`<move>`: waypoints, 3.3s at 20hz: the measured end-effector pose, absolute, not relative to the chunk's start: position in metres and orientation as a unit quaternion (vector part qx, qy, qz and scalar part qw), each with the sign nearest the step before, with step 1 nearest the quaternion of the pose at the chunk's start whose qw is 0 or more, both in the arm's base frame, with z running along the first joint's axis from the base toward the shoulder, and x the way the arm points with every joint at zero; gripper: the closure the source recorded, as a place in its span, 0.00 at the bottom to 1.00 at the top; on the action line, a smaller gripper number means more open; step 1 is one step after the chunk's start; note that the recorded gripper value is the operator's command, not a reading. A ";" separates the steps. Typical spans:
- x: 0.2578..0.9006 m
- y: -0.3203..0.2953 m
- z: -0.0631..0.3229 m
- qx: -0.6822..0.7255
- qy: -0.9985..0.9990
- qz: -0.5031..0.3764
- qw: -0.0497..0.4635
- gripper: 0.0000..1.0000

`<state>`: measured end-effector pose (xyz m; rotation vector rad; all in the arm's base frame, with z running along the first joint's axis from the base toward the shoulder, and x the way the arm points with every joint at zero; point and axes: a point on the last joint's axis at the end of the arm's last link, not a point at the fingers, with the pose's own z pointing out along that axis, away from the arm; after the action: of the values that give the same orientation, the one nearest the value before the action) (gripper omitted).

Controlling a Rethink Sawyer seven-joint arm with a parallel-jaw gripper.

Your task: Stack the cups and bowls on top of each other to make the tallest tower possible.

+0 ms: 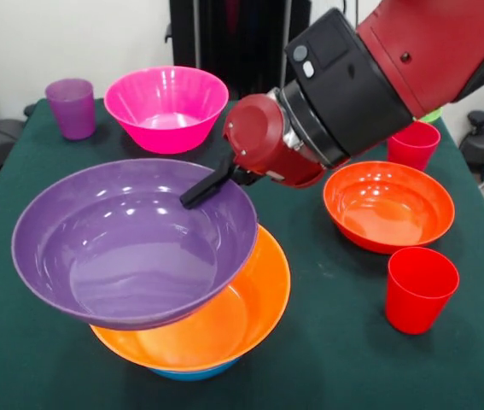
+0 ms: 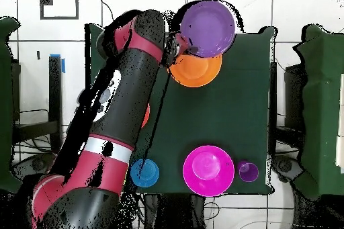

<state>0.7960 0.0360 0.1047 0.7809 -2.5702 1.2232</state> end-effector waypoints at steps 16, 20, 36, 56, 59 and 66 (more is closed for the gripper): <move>0.788 0.050 0.078 0.276 -0.867 0.401 0.104 1.00; 0.788 0.060 0.078 0.282 -0.866 0.402 0.101 1.00; 0.786 0.081 0.078 0.293 -0.862 0.403 0.096 1.00; 0.786 0.077 0.078 0.291 -0.862 0.403 0.097 1.00; 0.786 0.077 0.078 0.291 -0.862 0.403 0.097 1.00; 0.787 0.071 0.078 0.288 -0.864 0.402 0.098 1.00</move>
<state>0.7866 0.0708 0.0775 0.8508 -2.5558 1.1886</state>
